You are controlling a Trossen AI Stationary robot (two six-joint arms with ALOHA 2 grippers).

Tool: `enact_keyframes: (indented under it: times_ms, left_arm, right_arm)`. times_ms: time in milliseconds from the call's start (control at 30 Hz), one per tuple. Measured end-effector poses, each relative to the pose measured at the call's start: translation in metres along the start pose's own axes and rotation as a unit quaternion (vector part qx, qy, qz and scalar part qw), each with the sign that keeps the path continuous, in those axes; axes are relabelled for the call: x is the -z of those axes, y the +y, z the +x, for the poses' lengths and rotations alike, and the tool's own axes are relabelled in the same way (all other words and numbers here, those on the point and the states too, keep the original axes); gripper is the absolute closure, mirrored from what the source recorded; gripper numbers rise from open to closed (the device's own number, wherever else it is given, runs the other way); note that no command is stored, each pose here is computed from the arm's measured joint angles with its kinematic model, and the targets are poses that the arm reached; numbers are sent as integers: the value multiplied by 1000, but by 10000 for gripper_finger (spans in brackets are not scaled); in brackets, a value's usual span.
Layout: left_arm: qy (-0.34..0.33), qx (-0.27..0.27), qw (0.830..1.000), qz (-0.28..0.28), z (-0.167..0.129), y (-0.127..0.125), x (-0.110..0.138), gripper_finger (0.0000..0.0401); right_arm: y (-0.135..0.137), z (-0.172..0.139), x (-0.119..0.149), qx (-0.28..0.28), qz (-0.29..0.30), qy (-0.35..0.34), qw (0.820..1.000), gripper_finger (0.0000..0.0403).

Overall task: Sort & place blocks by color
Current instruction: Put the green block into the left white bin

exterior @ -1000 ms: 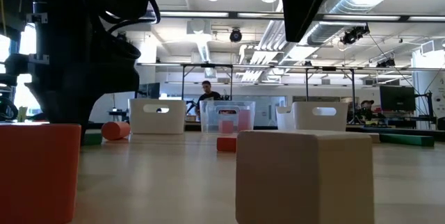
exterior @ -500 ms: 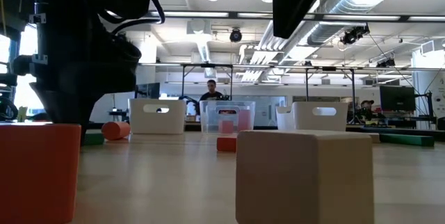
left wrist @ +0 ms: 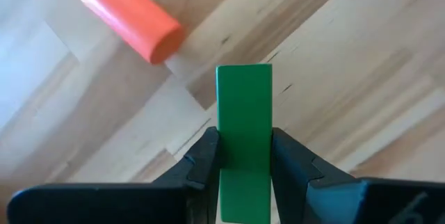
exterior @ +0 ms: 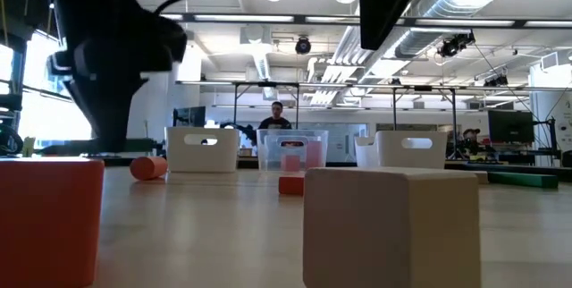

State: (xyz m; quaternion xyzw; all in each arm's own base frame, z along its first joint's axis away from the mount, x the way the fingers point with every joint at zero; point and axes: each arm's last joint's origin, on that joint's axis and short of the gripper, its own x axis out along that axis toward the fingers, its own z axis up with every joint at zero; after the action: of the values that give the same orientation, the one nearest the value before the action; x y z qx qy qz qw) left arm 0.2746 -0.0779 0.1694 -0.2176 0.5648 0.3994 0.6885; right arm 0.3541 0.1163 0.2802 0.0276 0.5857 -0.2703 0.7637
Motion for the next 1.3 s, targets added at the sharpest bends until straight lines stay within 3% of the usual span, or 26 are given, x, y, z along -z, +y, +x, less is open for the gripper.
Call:
enact_keyframes:
  times_ms: [200, 500, 933, 1133, 1300]
  left_arm:
    - [-58, 22, 998, 10, -27, 21, -18, 331]
    - [-151, 19, 988, -32, -49, 73, -72, 331]
    - [-175, 19, 980, -89, -21, 153, -160, 330]
    - [-157, 8, 978, -134, -11, 190, -174, 330]
    - [-138, 14, 979, -152, -2, 207, -180, 330]
  right_arm:
    - [-1, 0, -1, 9, 4, -9, 1000, 243]
    - [-9, 6, -11, 17, 21, -18, 999, 243]
    - [-22, 16, -30, 7, 56, -34, 998, 243]
    - [-27, 19, -35, 5, 70, -38, 997, 243]
    - [-29, 20, -37, 8, 73, -40, 997, 243]
